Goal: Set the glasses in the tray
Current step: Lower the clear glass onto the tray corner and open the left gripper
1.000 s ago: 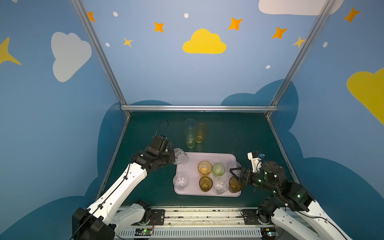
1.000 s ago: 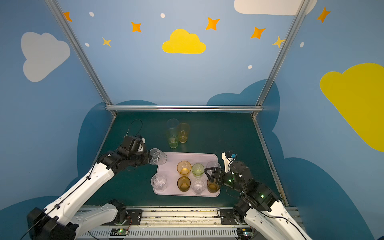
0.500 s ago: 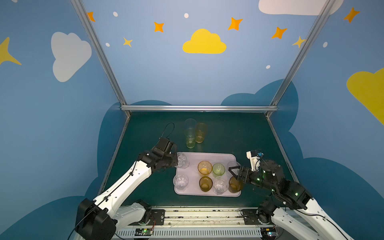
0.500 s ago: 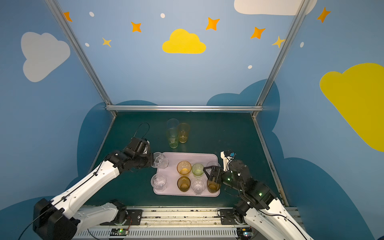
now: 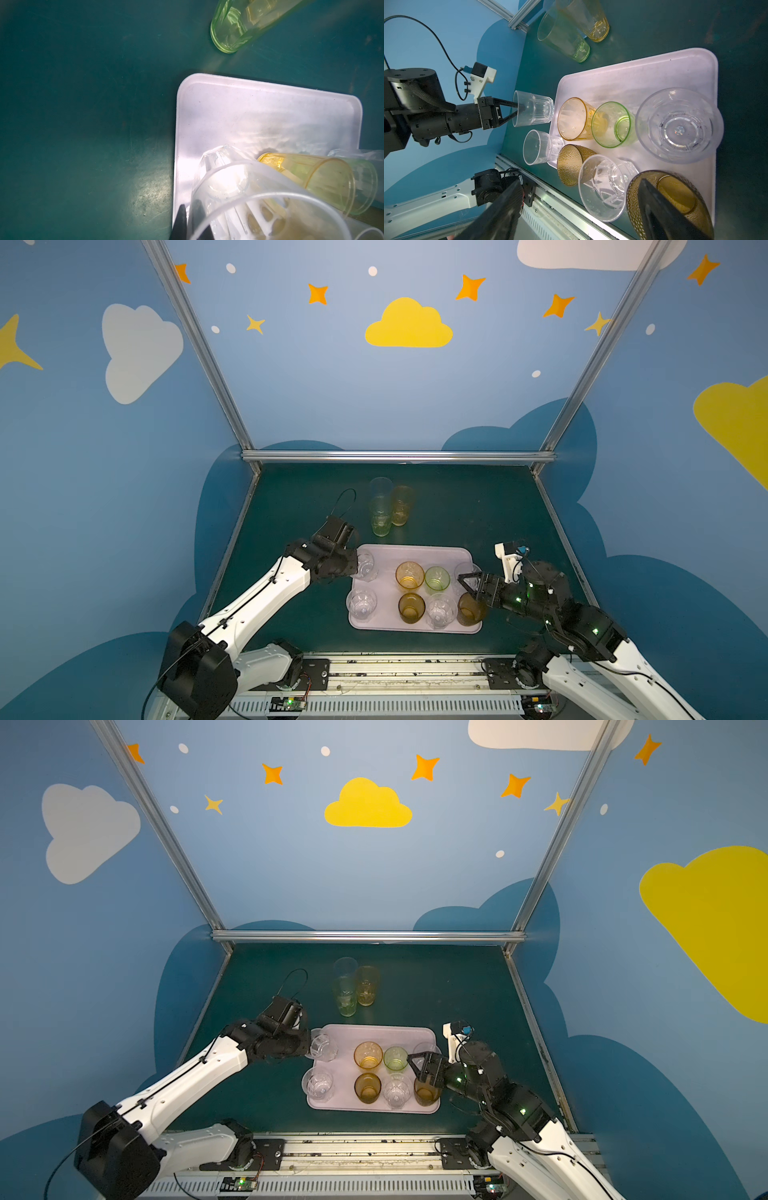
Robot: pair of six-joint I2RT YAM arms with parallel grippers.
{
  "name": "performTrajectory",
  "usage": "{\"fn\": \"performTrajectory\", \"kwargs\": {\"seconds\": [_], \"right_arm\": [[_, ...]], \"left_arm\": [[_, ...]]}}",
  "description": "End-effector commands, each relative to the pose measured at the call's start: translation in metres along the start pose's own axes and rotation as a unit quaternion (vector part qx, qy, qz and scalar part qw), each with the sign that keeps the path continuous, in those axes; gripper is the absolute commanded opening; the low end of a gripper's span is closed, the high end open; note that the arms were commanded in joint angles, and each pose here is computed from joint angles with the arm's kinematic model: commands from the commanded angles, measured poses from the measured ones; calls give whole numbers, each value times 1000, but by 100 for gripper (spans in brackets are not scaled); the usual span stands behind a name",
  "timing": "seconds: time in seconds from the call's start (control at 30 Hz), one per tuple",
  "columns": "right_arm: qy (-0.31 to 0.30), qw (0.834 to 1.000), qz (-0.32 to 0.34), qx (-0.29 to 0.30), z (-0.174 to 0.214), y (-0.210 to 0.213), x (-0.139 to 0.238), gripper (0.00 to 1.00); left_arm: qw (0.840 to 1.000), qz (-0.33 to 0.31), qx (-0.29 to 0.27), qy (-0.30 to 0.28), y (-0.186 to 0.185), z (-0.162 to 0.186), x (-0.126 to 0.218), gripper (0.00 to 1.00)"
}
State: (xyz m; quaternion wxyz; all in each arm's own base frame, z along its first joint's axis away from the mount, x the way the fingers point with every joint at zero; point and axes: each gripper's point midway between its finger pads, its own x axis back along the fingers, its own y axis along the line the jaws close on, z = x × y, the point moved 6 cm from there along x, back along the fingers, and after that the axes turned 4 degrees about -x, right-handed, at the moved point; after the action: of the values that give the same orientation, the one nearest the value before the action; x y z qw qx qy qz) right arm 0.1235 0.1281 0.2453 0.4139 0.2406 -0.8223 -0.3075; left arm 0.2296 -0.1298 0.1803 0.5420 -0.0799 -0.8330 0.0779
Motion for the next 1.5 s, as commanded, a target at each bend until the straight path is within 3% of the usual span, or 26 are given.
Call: {"fn": "performTrajectory", "kwargs": {"seconds": [0.0, 1.47], "right_arm": [[-3, 1000, -1, -4, 0, -2, -1, 86], [2, 1000, 15, -13, 6, -14, -5, 86]], "left_arm": [[1000, -8, -14, -4, -2, -1, 0, 4], [997, -41, -28, 52, 0, 21, -22, 4]]}}
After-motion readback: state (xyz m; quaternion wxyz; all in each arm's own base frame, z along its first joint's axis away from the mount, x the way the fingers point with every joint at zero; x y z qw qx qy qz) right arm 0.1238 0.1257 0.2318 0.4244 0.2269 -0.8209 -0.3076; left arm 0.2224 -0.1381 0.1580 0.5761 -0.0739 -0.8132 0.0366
